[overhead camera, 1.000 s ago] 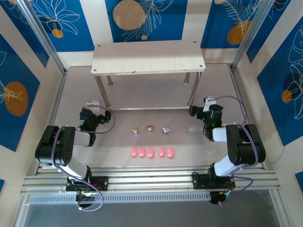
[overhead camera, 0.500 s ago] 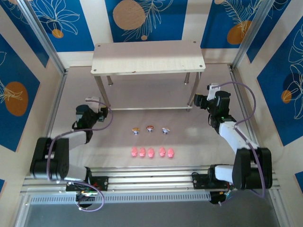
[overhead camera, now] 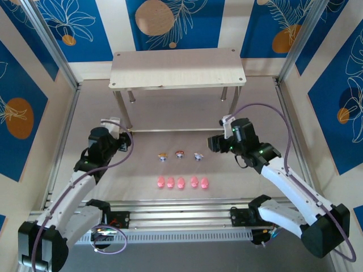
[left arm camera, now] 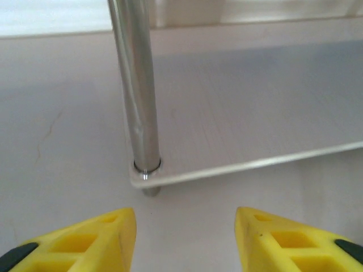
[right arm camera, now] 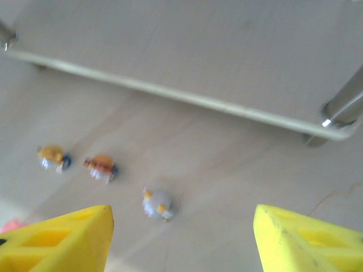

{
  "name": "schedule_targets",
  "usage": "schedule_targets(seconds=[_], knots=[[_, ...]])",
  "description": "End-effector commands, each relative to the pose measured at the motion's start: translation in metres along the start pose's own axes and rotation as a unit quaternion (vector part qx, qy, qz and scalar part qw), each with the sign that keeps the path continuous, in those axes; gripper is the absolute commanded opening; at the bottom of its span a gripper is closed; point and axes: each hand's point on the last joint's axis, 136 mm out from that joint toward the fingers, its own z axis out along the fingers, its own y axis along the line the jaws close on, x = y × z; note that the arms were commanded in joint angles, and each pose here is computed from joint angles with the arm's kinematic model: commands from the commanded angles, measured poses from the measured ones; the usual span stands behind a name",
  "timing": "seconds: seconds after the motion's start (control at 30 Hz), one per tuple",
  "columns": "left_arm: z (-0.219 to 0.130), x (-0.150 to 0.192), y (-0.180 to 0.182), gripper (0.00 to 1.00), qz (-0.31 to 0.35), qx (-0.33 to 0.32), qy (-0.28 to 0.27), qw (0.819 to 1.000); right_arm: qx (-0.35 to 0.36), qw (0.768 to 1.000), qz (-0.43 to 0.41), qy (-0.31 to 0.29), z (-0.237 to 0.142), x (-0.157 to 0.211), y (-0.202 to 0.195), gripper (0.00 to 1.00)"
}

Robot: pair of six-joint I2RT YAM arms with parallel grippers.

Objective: Place and organize the plastic toys onto the shelf

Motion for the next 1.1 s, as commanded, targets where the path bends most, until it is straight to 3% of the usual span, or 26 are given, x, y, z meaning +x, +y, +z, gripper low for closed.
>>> schedule_targets(seconds=[0.0,0.13,0.47,0.73,1.07], knots=[[-0.007,0.013,0.000,0.48,-0.023,-0.009,0.048,0.999,0.006,0.996,-0.011,0.090,0.004,0.038,0.009,0.63],[0.001,0.020,-0.007,0.44,-0.036,0.008,0.077,0.996,-0.012,0.991,-0.032,0.131,0.024,0.059,0.022,0.57],[0.008,0.022,-0.014,0.44,-0.037,0.021,0.086,0.995,-0.041,0.982,-0.054,0.178,0.065,0.072,0.041,0.58],[0.009,0.020,-0.015,0.44,-0.027,0.023,0.088,0.995,0.012,0.969,-0.083,0.231,0.093,0.081,0.036,0.58],[0.009,0.020,-0.014,0.44,-0.017,0.022,0.086,0.996,0.033,0.962,-0.088,0.257,0.101,0.087,0.030,0.59]])
